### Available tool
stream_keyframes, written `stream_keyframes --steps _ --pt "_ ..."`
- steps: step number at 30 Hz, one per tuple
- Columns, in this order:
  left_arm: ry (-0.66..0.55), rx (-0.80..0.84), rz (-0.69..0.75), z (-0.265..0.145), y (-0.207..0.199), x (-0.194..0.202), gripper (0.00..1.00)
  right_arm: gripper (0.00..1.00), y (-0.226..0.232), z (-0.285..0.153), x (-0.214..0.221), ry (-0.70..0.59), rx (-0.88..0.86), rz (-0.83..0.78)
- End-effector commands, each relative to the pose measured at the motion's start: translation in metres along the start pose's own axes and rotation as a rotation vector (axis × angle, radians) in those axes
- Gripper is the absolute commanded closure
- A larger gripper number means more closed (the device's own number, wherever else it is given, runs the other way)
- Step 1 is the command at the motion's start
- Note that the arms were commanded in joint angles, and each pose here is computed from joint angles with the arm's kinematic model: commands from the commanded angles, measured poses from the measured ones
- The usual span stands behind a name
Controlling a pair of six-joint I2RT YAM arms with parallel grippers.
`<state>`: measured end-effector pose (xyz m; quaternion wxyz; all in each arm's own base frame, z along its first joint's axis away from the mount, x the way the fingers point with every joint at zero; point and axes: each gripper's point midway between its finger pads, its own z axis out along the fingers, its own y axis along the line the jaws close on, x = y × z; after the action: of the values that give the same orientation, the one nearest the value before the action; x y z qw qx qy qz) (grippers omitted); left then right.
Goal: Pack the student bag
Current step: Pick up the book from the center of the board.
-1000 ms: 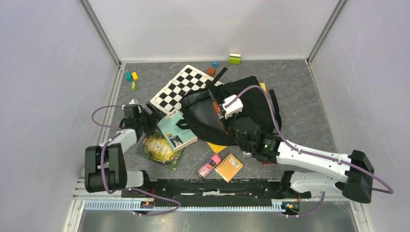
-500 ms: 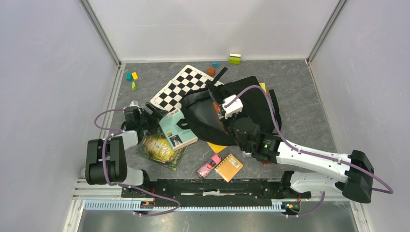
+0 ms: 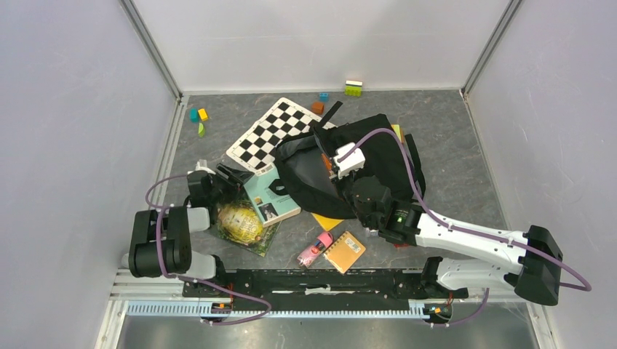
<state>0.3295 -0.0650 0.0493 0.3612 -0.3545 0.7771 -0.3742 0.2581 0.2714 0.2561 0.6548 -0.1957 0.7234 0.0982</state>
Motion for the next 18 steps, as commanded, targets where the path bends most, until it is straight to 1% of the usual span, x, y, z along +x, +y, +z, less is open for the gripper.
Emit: stream_keyframes --steps 1,7,13,18 --pt "0.022 0.22 0.015 -0.014 -0.053 0.001 0.3 1.0 0.001 0.002 -0.022 -0.052 0.003 0.039" --pt "0.024 0.281 0.064 -0.018 -0.063 0.003 0.33 1.0 0.005 0.005 -0.02 -0.047 -0.004 0.038" --pt "0.092 0.287 0.057 -0.008 -0.056 0.018 0.35 1.0 0.009 0.007 -0.021 -0.048 -0.013 0.044" --pt "0.149 0.299 0.042 0.002 -0.055 0.034 0.39 1.0 0.01 0.007 -0.021 -0.046 -0.014 0.042"
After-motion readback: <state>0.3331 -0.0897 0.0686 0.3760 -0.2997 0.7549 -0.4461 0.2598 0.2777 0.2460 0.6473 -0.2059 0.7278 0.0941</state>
